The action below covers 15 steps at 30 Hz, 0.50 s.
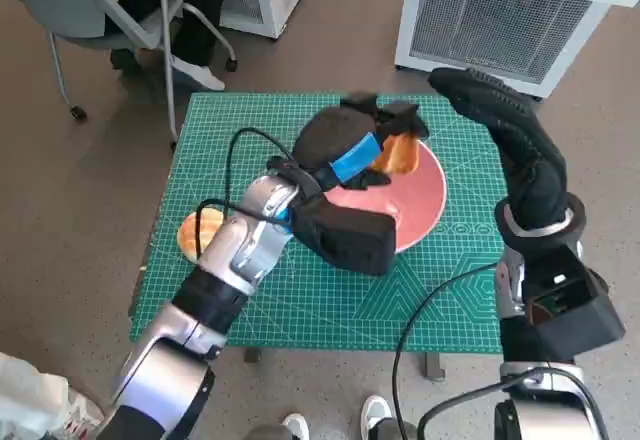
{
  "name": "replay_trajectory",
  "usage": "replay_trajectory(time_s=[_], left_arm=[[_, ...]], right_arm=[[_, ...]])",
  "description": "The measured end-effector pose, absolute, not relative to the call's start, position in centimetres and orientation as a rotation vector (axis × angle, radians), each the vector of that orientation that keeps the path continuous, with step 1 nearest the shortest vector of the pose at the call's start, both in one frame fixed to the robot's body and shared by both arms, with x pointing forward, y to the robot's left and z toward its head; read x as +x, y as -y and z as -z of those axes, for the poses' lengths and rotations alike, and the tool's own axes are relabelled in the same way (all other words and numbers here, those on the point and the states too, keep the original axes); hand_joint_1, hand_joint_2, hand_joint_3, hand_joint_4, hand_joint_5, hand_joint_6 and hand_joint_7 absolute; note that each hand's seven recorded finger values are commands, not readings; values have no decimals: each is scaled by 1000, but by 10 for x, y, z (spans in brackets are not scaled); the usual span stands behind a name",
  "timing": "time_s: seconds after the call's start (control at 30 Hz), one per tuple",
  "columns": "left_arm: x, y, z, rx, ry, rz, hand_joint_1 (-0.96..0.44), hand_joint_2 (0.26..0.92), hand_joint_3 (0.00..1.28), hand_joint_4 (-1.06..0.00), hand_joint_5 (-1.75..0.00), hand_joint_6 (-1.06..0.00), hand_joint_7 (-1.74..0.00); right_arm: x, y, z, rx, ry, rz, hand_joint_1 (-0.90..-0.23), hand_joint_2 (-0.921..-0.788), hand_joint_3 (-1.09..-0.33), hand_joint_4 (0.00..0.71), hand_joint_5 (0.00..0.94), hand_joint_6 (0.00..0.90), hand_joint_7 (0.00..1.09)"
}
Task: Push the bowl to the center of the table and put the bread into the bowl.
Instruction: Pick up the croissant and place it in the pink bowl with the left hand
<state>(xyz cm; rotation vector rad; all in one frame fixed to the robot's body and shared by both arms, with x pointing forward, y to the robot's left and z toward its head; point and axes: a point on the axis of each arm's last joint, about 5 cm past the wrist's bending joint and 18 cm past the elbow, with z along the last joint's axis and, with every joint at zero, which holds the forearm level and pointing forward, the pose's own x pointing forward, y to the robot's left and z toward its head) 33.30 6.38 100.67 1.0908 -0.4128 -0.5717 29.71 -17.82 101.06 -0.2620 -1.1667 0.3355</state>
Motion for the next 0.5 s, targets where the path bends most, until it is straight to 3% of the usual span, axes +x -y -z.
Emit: replay_trajectory(time_s=[0.03,0.07,0.1,0.17,0.27,0.5], left_arm=[[335,-64,-1006,1101,382,598,-205,911,212,-402,-652,-341,-1129],[337,-65,-1006,1111,354,622,-217,913,184,-389,-534,-330,-984],[338,-65,-1007,1122,329,642,-260,916,147,-330,-342,-301,-724],[341,-66,-1008,1149,272,682,-322,919,109,-238,-140,-261,-424],[343,-69,-1010,1165,214,723,-389,920,94,-149,-46,-211,-263],[343,-79,-1019,1160,236,744,-464,921,97,-74,-4,-168,-166]], right_arm=[[297,178,-1011,-263,1168,-334,-550,-921,-761,279,3,270,97],[297,178,-1011,-262,1170,-332,-550,-921,-761,279,3,269,97],[296,178,-1011,-262,1171,-330,-548,-921,-761,279,2,269,98],[296,179,-1011,-260,1173,-325,-546,-921,-762,279,2,268,99],[295,179,-1010,-256,1171,-318,-543,-921,-762,279,2,267,101],[295,179,-1010,-258,1165,-314,-541,-921,-764,279,2,264,105]])
